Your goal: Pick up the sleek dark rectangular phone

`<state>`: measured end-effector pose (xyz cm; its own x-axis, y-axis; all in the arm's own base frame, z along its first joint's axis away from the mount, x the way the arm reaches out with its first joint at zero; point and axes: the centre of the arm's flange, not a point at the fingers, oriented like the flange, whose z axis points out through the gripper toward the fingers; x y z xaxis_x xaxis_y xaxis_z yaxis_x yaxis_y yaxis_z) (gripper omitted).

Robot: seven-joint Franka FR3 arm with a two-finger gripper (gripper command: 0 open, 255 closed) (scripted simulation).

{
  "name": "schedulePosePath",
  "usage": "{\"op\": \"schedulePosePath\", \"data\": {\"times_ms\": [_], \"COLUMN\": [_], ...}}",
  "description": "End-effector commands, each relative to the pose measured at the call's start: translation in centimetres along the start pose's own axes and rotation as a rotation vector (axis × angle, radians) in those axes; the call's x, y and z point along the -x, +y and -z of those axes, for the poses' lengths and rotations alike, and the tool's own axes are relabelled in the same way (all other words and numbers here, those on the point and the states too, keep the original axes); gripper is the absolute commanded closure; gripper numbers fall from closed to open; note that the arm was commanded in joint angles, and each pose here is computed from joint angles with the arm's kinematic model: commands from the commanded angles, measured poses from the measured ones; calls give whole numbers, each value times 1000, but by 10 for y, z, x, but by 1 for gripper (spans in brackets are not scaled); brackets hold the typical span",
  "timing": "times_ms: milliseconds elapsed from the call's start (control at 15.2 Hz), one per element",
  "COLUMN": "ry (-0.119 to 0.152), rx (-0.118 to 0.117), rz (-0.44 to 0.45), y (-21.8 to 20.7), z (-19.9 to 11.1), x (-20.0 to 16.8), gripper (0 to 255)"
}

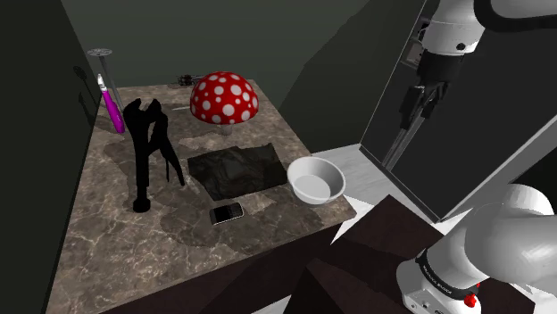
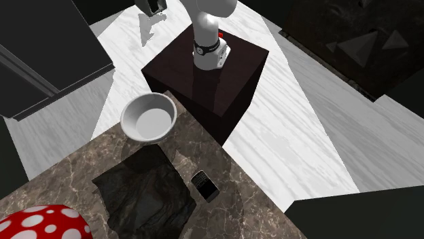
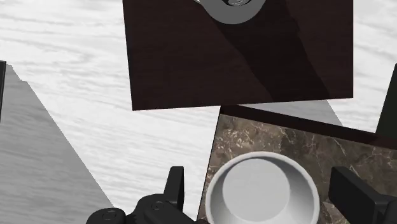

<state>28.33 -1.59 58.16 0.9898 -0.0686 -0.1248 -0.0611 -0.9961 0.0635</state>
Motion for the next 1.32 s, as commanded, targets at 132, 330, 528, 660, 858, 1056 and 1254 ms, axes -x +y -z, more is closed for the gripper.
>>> {"op": "schedulePosePath", "data": {"times_ms": [132,330,528,660,858,1056,1254], "ry": [7,17,27,34,44,54,64], "rx": [0,0,-1,-1,-1,-1,-1], "rz": [51,126,202,253,328,404,480], "y": [-9,-24,-42,-54,-75,-97,-121], "z": [-15,-37,-59,-73,-95,-116,-137], "x": [-19,-46,-73,-90,-114,-137,-158], "gripper": [0,0,0,0,0,0,0]}}
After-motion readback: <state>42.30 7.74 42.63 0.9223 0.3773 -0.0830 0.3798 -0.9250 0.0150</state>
